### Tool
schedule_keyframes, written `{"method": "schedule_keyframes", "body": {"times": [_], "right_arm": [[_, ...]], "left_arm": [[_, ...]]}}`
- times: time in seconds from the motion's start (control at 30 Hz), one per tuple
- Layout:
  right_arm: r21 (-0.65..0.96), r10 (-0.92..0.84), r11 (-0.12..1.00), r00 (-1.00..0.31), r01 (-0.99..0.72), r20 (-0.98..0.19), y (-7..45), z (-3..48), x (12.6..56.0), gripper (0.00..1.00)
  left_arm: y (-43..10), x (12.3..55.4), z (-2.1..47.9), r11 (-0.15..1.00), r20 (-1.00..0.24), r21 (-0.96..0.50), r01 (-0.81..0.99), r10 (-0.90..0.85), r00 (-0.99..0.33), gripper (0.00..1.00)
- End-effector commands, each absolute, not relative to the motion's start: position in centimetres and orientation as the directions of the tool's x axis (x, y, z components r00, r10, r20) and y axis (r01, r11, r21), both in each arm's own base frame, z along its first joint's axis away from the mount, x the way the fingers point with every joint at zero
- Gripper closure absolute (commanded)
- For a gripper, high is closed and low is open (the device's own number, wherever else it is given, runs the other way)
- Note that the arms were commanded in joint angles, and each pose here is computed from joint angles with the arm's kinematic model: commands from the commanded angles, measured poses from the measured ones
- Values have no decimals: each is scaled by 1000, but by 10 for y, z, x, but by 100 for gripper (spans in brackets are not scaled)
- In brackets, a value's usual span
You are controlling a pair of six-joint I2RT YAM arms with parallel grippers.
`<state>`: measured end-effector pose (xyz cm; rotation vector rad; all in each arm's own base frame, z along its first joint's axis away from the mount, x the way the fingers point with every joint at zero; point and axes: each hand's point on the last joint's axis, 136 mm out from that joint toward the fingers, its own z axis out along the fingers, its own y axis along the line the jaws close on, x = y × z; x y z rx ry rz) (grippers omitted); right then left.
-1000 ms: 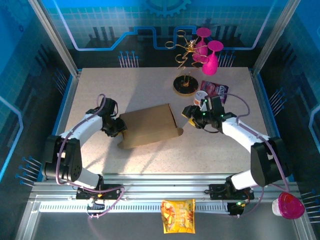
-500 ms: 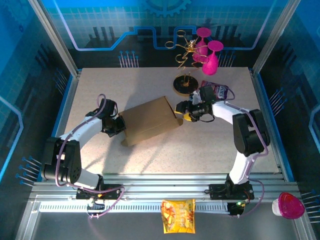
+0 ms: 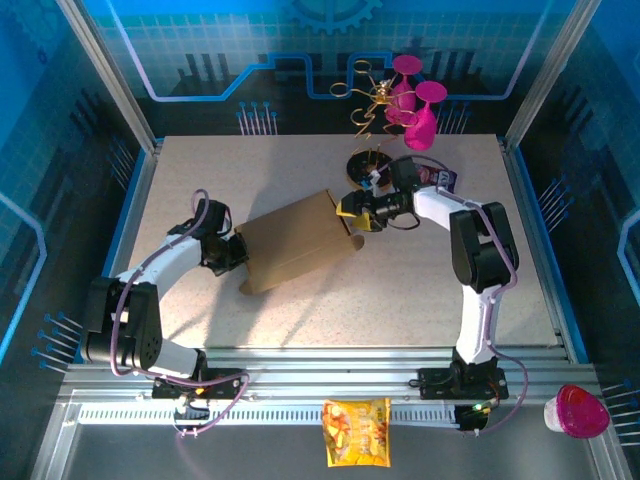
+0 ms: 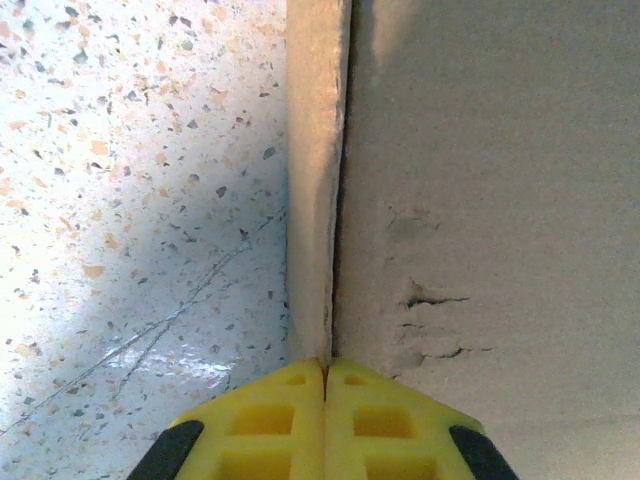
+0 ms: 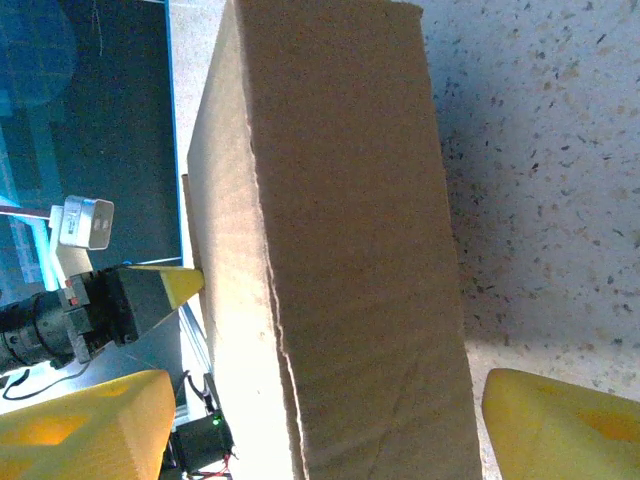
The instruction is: Fold the paper box
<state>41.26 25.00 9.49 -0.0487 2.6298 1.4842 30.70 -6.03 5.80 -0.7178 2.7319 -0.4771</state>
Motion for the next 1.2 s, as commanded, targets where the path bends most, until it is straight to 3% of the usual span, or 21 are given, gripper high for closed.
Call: {"method": "schedule_keyframes", "body": {"times": [0.0, 0.67, 0.8, 1.07, 1.17], "right_arm": [[857, -27, 511, -997, -73, -69, 259, 86, 396, 19], [900, -81, 434, -997, -44, -10, 311, 72, 372, 28], [861, -51, 504, -998, -63, -43, 293, 72, 372, 23], [882, -32, 466, -997, -72, -64, 277, 79, 380, 19], [863, -52, 499, -997, -76, -58, 274, 74, 379, 19]], "left_arm": [[-50, 280, 37, 838, -103, -296, -459, -506, -856, 100], [-40, 280, 29, 832, -113, -280, -478, -523, -845, 100], [-35, 276, 27, 833, -104, -260, -489, -528, -843, 100], [-28, 268, 29, 837, -109, -241, -491, -526, -843, 100], [-26, 265, 26, 838, -103, -233, -494, -526, -844, 100]]}}
